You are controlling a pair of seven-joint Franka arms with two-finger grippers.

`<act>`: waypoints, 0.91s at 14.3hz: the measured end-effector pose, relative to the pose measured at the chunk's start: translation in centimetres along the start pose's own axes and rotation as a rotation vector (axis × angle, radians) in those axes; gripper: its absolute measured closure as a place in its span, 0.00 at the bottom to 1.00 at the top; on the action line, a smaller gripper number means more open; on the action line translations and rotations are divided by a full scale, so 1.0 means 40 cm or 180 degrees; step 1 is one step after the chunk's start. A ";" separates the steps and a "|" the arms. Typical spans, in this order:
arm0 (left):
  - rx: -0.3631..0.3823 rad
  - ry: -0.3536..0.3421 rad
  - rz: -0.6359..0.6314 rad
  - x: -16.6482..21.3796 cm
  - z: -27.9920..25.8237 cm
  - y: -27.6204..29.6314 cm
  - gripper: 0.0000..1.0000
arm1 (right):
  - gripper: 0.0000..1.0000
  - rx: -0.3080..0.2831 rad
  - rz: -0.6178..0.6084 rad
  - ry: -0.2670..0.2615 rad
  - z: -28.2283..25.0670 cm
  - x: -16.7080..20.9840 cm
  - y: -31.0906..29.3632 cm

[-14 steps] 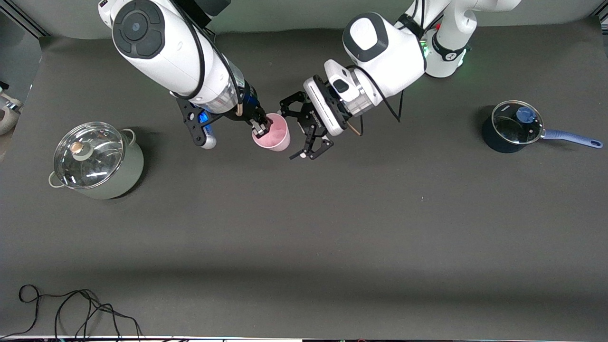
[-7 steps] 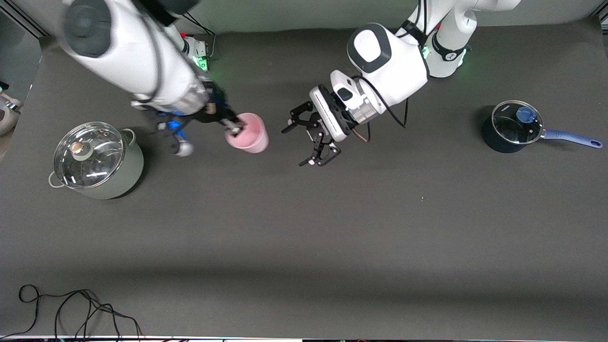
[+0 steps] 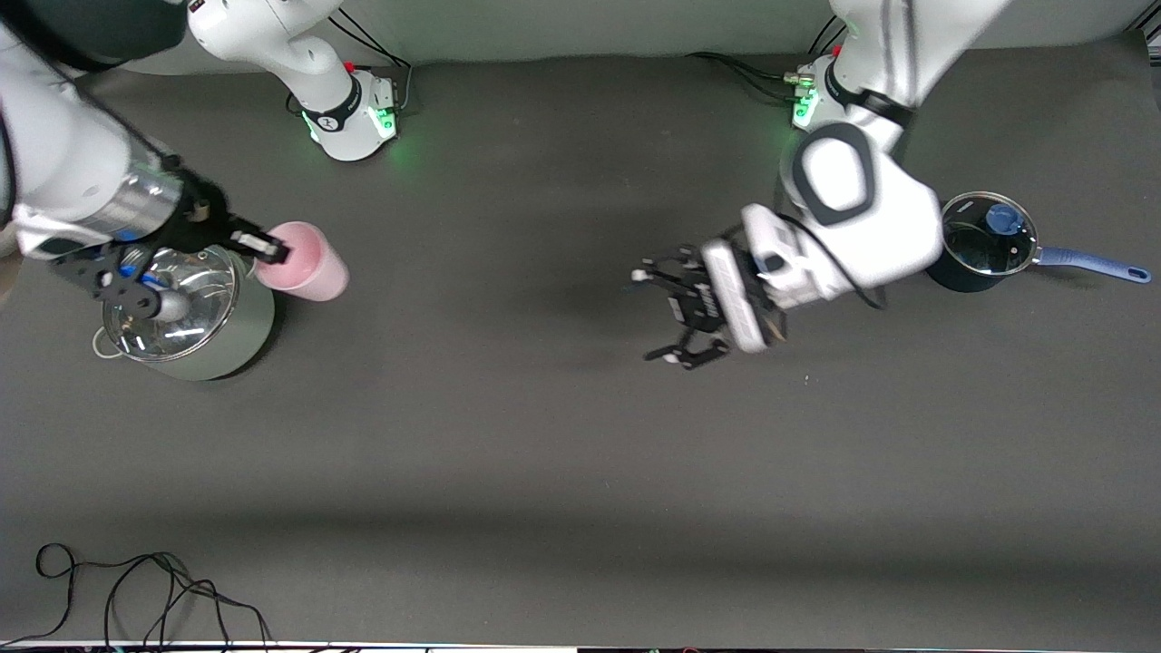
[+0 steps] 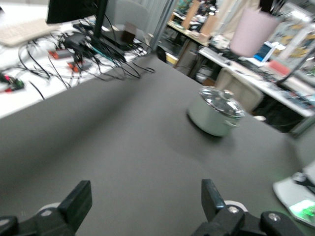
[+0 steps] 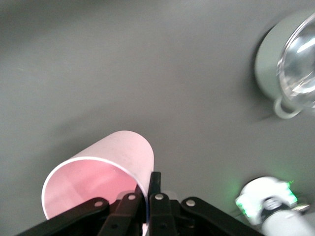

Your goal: Transfer pink cup from left to right arm

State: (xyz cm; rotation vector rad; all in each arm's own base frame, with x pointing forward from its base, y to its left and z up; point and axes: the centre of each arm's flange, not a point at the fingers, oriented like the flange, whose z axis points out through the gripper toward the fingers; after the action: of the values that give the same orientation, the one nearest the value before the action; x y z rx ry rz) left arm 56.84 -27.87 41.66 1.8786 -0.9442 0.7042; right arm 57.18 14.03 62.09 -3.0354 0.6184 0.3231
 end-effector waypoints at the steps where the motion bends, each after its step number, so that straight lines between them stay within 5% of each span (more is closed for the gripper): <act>1: -0.0138 -0.0171 -0.0142 -0.014 -0.055 -0.035 0.01 | 0.97 -0.0045 -0.0093 -0.0029 0.020 0.027 0.037; 4: -0.0428 -0.0712 -0.0642 -0.043 -0.226 -0.103 0.00 | 0.97 -0.0039 -0.0244 -0.0043 0.106 0.131 0.144; 7: -0.0401 -0.1522 -0.1012 -0.091 -0.386 -0.137 0.00 | 0.97 0.0011 -0.0288 0.0026 0.225 0.204 0.204; 10: -0.0036 -0.2302 -0.1490 -0.103 -0.509 -0.142 0.00 | 0.97 0.0028 -0.0312 0.0107 0.365 0.242 0.220; 13: 0.0493 -0.2702 -0.1723 -0.070 -0.611 -0.146 0.00 | 0.97 0.0019 -0.0255 0.0187 0.521 0.259 0.247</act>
State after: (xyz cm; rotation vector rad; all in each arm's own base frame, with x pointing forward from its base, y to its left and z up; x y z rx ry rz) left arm 57.92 -3.33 47.59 2.4738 -0.8061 -0.4005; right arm 58.55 2.34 39.71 -3.0635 0.4979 0.2297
